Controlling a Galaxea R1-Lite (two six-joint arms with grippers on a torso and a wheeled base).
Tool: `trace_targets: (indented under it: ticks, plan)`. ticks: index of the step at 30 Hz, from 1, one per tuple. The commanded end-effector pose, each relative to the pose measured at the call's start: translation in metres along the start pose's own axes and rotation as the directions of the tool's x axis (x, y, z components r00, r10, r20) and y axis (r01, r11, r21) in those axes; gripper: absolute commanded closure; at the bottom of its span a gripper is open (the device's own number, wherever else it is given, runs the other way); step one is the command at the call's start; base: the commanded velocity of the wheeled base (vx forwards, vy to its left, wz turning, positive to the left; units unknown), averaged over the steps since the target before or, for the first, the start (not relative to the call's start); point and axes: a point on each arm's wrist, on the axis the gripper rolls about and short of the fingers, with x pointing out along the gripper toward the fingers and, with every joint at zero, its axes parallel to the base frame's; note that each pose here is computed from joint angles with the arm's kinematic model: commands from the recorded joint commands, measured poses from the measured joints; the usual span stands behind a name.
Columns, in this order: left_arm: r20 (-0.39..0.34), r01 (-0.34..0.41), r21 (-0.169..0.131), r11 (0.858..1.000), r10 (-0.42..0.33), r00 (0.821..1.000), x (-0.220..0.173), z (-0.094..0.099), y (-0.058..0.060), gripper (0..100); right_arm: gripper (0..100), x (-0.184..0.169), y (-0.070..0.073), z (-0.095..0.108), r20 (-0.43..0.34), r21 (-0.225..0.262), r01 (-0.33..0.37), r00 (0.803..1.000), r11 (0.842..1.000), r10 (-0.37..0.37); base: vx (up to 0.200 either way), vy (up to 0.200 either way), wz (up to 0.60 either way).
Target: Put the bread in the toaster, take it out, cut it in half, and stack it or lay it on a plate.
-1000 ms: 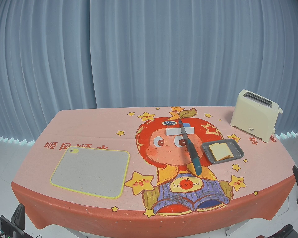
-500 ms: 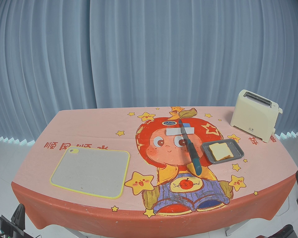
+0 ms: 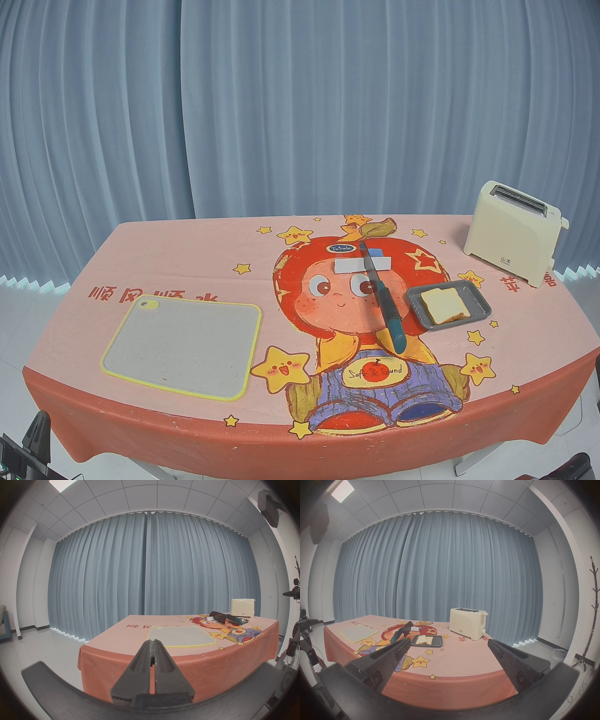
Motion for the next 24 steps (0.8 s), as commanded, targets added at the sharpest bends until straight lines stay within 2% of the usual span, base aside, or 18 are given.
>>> trace_targets:
  ticks: [1,10,19,24]
  plan:
    - [-0.001,-0.001,0.0,1.0,0.001,1.0,0.0,-0.005,0.0,100,0,-0.004,0.0,-0.006,0.018,-0.001,-0.008,1.0,1.0,0.008,0.0,0.0,0.0]
    - [-0.001,-0.001,0.0,1.0,0.001,1.0,0.0,-0.005,0.0,100,0,-0.012,0.001,-0.016,0.059,0.0,0.002,0.998,1.0,-0.002,0.0,0.0,0.0]
    - [-0.001,-0.001,0.0,1.0,0.001,1.0,0.0,-0.005,0.0,100,0,-0.013,0.002,-0.03,0.056,0.003,0.029,0.998,1.0,-0.029,0.0,0.0,0.0]
    - [-0.001,-0.001,0.0,1.0,0.001,1.0,0.0,-0.005,0.0,100,0,-0.013,0.003,-0.032,0.056,0.005,0.058,0.997,0.998,-0.058,0.0,0.0,0.0]
